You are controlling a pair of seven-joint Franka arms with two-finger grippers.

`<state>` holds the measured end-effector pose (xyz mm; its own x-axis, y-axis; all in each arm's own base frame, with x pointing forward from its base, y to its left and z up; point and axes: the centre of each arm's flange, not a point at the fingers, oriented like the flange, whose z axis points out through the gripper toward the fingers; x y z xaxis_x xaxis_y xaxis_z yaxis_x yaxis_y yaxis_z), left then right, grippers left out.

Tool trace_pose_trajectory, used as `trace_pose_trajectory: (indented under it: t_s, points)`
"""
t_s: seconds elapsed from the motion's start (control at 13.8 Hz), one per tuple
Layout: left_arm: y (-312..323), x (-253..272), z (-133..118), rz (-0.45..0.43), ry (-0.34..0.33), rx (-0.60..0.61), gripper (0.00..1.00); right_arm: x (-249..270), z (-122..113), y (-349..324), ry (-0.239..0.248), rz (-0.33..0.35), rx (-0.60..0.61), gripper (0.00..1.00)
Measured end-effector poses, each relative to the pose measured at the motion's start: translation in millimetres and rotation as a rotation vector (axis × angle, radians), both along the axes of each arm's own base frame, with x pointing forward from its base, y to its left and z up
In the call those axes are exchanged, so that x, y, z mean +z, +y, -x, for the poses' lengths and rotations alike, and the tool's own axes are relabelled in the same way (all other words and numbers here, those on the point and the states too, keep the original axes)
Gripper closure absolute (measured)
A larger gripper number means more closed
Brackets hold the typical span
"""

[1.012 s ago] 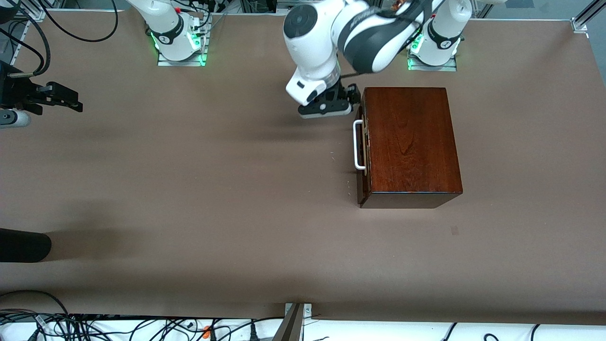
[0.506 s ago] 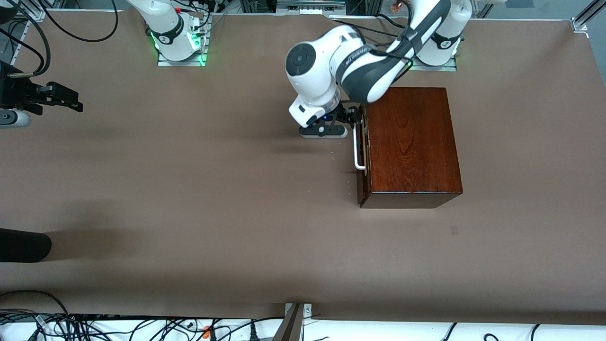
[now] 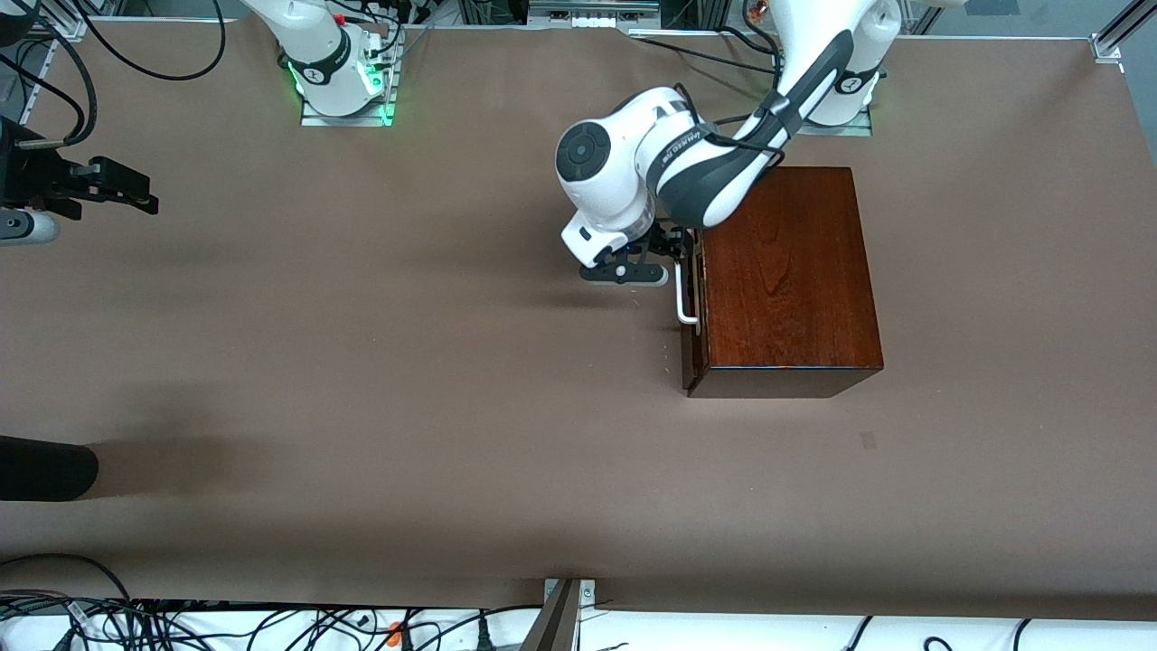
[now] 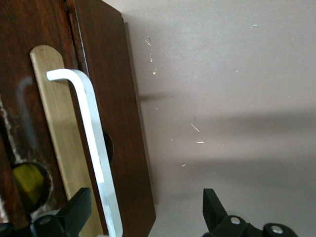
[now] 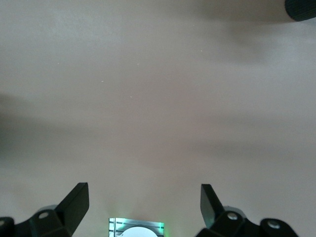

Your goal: Open drawer, take yellow block, close drawer

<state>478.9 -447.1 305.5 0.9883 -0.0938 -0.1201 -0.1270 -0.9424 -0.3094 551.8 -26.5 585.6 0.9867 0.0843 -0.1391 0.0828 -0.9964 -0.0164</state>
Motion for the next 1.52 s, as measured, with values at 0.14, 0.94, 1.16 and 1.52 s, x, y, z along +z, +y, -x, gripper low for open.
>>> trace_pose_trajectory:
  t_s: [0.14, 0.94, 1.16, 1.52]
  points:
    - [4, -10, -5, -0.018, -0.011, -0.009, 0.0, 0, 0, 0, 0.0, 0.0, 0.0, 0.0]
    - [5, -28, -12, -0.007, -0.037, 0.053, 0.0, 0, 0, 0, 0.0, 0.0, 0.0, 0.0]
    - [0, -29, -9, -0.007, -0.045, 0.057, 0.0, 0, 0, 0, 0.0, 0.0, 0.0, 0.0]
    - [-16, -30, -7, -0.002, -0.069, 0.069, 0.0, 0, 0, 0, 0.0, 0.0, 0.0, 0.0]
